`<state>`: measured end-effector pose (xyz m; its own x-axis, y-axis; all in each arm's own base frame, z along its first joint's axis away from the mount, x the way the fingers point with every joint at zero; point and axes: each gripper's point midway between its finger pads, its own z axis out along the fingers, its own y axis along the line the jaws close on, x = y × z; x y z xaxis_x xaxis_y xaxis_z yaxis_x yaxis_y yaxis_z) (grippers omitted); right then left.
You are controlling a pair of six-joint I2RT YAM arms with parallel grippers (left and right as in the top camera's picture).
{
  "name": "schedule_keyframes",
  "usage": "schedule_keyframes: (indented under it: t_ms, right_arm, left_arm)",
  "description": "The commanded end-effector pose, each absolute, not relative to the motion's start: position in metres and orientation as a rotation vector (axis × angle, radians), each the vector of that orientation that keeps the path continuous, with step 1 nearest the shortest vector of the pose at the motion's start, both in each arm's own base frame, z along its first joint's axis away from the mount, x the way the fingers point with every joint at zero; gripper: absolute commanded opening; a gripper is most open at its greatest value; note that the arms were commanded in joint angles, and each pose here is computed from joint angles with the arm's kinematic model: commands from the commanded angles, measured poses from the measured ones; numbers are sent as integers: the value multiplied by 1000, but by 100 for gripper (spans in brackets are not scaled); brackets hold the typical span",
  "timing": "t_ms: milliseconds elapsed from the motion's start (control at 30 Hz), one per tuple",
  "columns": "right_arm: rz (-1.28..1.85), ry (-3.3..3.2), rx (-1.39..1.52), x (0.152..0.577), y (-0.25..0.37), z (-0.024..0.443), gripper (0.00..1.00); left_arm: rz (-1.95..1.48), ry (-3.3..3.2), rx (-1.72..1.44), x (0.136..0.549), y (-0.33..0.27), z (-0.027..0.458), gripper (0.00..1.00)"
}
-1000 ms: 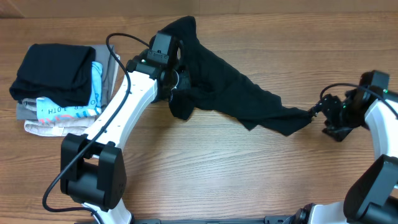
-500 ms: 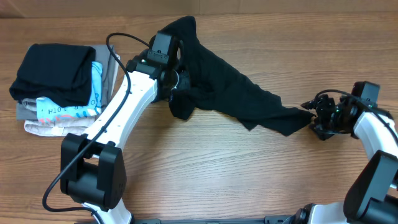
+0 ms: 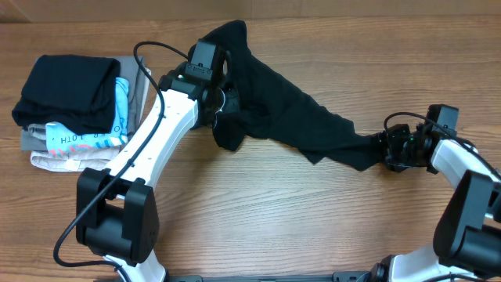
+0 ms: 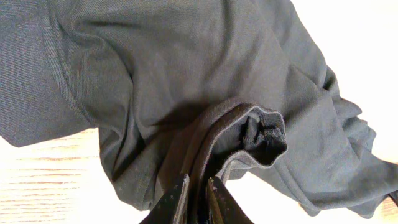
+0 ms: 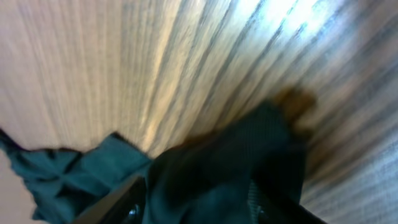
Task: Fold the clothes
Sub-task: 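Reach the right gripper to the shirt's right end and grasp it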
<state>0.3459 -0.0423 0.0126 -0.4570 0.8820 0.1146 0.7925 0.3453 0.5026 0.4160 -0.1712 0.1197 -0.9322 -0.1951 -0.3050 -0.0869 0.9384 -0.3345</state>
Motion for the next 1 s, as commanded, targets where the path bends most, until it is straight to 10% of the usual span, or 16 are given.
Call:
schedule_keyframes:
  t_ms: [0, 700, 967]
  right_arm:
    - [684, 2428, 1529, 346, -49, 3, 47]
    - [663, 2393, 1456, 364, -58, 14, 46]
    - [666, 2375, 1442, 368, -60, 16, 12]
  left_arm:
    - [-439, 2734, -192, 420, -165, 126, 14]
    - [-387, 2743, -205, 419, -159, 124, 13]
    - [-385, 2747, -205, 418, -158, 123, 13]
